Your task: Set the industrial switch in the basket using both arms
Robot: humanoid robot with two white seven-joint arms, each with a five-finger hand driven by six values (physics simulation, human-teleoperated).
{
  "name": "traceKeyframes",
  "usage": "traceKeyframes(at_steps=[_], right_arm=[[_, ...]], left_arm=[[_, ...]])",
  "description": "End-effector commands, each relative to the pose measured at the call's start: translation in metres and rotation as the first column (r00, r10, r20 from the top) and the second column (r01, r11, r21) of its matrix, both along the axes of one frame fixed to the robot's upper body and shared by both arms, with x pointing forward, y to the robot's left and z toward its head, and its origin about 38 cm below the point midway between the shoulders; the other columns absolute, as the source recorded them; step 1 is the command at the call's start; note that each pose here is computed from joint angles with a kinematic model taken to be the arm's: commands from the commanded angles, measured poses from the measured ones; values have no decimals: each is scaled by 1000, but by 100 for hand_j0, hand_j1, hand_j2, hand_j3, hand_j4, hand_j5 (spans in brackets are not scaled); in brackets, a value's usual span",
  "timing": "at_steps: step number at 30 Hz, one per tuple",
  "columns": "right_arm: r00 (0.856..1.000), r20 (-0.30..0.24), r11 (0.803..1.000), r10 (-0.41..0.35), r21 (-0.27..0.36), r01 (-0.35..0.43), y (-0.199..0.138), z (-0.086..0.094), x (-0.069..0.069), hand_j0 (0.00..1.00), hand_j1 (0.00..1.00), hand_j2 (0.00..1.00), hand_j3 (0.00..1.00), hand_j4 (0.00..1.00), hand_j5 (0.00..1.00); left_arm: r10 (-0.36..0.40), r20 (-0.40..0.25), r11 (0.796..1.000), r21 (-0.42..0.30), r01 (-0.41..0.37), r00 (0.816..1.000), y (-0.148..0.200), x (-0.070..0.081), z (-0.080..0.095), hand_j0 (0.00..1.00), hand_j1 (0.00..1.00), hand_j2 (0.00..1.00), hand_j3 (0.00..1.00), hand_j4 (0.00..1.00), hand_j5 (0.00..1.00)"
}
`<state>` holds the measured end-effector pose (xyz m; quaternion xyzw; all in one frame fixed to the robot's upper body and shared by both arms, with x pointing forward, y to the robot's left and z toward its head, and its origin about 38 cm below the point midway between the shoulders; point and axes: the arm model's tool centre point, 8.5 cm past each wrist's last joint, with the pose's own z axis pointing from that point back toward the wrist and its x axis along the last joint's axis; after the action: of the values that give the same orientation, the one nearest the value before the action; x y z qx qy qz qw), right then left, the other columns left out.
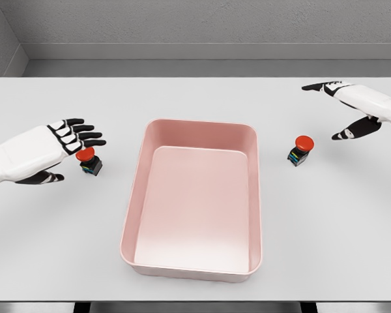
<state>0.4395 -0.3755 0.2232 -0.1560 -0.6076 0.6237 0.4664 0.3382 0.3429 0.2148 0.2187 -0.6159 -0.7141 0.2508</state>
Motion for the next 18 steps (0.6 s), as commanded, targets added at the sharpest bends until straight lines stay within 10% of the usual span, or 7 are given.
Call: traceKeyframes(at_steps=[1, 18], right_arm=[[1000, -5, 1000, -9, 9, 9, -1, 0, 0, 100, 100, 100, 100, 100, 100], [988, -64, 986, 141, -78, -145, 4, -16, -17, 100, 100, 100, 100, 100, 100]], left_arm=[[-1, 2, 1000, -4, 1, 1000, -1, 0, 0, 100, 100, 100, 100, 100, 100], [32, 24, 997, -65, -30, 999, -2, 6, -2, 100, 100, 100, 100, 100, 100]])
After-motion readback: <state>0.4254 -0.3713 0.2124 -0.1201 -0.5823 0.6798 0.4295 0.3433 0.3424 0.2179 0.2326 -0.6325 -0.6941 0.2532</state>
